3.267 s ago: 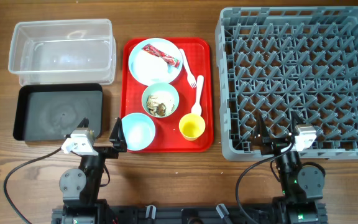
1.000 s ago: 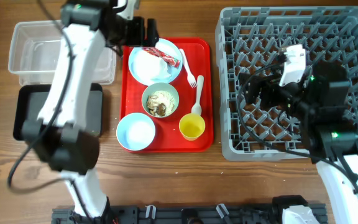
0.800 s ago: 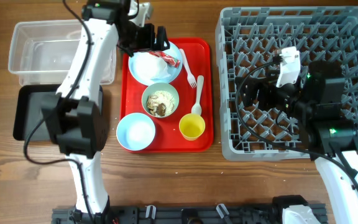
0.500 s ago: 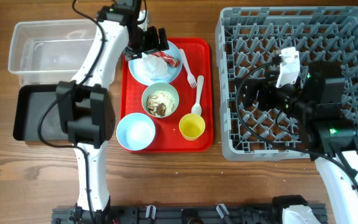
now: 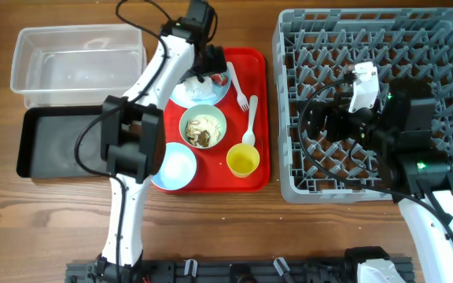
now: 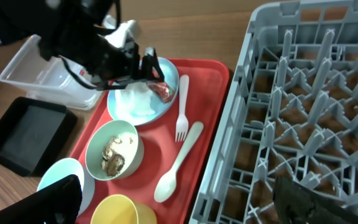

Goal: Sort waste into correct bins and load items into the dishwasher rack
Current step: 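Reach the left gripper to the plate and grasp the red wrapper and tissue, then carry the wrapper and tissue left and drop them into the clear bin, then move the left gripper to the rice bowl and grasp its rim, then carry the rice bowl left and tip its contents onto the black tray, then return the emptied green bowl to the red tray with the left gripper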

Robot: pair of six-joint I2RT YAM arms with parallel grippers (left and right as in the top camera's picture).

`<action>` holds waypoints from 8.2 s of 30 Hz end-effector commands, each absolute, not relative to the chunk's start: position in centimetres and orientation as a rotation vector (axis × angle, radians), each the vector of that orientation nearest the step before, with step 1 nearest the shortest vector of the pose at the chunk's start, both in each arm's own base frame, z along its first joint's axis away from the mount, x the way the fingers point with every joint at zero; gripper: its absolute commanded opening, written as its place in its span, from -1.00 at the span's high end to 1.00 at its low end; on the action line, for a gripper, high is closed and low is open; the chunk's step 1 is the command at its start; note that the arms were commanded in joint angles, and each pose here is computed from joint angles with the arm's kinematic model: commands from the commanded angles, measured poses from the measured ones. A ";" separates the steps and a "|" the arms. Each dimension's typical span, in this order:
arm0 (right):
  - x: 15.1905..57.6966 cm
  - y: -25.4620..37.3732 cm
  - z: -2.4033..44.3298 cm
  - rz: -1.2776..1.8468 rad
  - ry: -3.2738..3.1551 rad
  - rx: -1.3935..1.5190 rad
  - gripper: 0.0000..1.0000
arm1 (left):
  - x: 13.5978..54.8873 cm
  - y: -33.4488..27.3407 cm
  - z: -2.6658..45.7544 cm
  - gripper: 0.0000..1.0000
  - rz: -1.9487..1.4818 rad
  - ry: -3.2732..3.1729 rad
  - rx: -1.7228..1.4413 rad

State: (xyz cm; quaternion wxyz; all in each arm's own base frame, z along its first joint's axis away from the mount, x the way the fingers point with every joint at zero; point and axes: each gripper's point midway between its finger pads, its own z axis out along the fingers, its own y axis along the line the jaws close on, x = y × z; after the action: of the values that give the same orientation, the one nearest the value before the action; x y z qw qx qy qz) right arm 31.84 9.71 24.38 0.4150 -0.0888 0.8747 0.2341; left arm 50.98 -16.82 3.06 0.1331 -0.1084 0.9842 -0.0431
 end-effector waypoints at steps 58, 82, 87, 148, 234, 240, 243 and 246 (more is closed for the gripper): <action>33.4 10.0 24.6 0.640 2.188 -0.166 -0.99 | 49.4 13.9 15.4 -0.99 0.128 2.582 -0.911; 32.9 9.7 23.8 0.629 2.231 -0.147 -0.98 | 39.2 -12.9 22.3 -0.76 -0.292 2.876 -0.105; 32.3 7.4 24.6 0.540 2.227 -0.066 -0.93 | 37.8 -18.3 16.6 -0.77 -0.306 2.946 -0.028; 30.9 4.2 23.3 0.500 2.318 0.081 -0.90 | 34.4 -5.5 15.4 0.92 -0.656 3.090 -0.347; 31.2 4.3 23.6 0.508 2.299 0.076 -0.90 | 38.9 -9.4 20.2 0.92 -0.971 2.645 -0.322; 31.1 4.3 23.6 0.508 2.302 0.077 -0.90 | 37.2 -18.2 14.1 0.92 -0.463 2.820 -0.003; 31.1 4.3 23.6 0.508 2.302 0.077 -0.90 | 36.2 -20.3 10.9 0.92 -0.274 2.870 0.070; 31.1 4.3 23.5 0.509 2.304 0.078 -0.90 | 35.4 -21.3 7.9 0.92 -0.126 2.910 0.109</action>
State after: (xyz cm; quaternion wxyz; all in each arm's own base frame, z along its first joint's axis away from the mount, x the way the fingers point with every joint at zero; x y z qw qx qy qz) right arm 30.76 4.43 22.88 0.3748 0.0269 0.9050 0.1996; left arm 34.54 -22.94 11.65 0.0960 0.0583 0.9792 -0.1690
